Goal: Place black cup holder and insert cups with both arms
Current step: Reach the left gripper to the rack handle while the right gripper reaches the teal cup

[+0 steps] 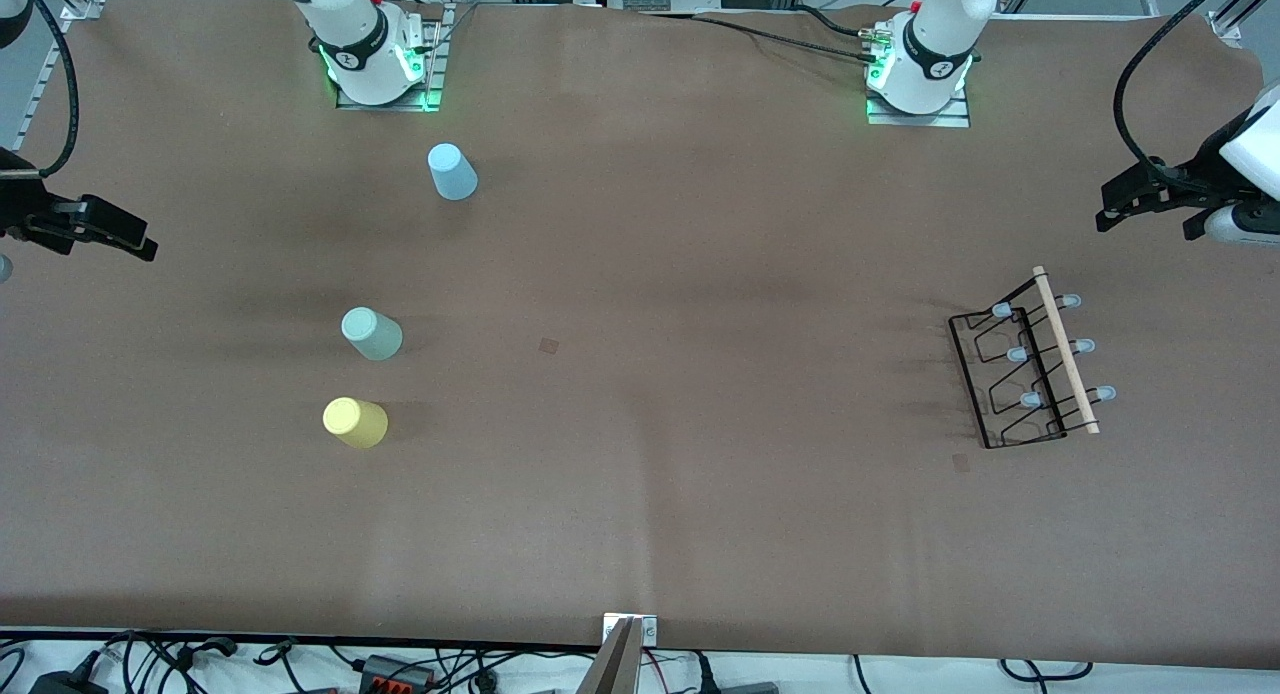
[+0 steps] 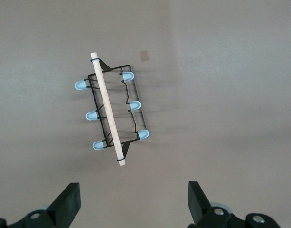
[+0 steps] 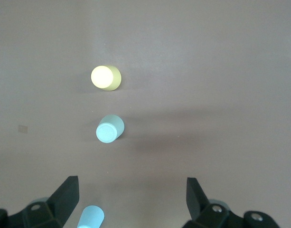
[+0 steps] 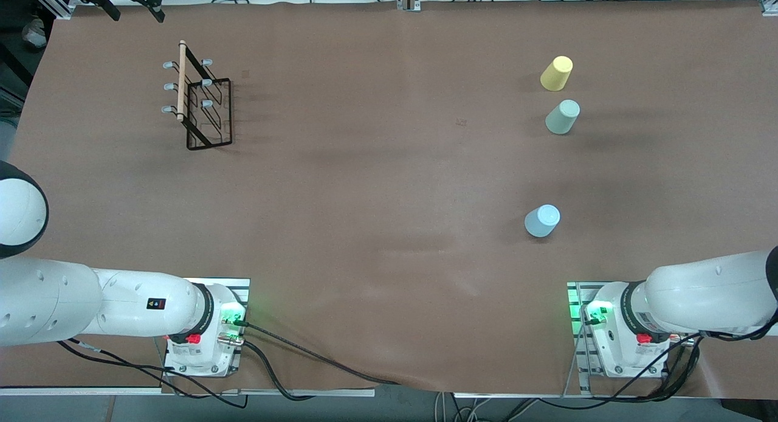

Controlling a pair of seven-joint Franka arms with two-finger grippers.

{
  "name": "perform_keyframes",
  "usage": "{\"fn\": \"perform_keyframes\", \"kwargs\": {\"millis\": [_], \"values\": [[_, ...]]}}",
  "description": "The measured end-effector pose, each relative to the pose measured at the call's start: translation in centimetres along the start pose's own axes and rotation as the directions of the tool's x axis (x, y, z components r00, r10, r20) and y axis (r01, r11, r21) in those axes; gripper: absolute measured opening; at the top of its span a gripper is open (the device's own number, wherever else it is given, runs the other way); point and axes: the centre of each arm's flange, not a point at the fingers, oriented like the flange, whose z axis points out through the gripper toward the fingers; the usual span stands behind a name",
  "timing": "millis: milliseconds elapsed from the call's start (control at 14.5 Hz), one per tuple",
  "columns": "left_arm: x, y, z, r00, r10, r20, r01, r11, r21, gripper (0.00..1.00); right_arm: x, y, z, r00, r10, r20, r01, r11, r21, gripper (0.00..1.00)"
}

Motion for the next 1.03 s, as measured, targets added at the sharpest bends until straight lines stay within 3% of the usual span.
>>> {"fn": "perform_keyframes", "kwargs": {"millis": [413,757,895,1032], "values": [[-0.1,0.0,0.1,1.000,0.000,0.014,0.000,1.000,-0.002,1.00,-0.4,0.0,-0.4,1.000,0.000,0.008,0.000,1.000,0.000,1.00],[-2.6,-1.2,1.2,0.978,-0.026,0.206,0.032,0.999,-0.026,1.00,-0.5,-0.1,-0.4,1.000,-0.002,0.011,0.002,1.000,0.000,1.00],[-2.9,-1.9,1.6,0.970,-0.038,0.242,0.046,0.998,-0.030,1.00,-0.6,-0.1,-0.2,1.000,-0.002,0.021,0.002,1.000,0.000,1.00],[-2.1,-2.8,2.5,0.965,-0.054,0.258,0.064,0.998,-0.029,1.00,-0.8,-0.3,0.9,0.997,-0.005,0.075,0.005,1.000,-0.001,1.00]]}}
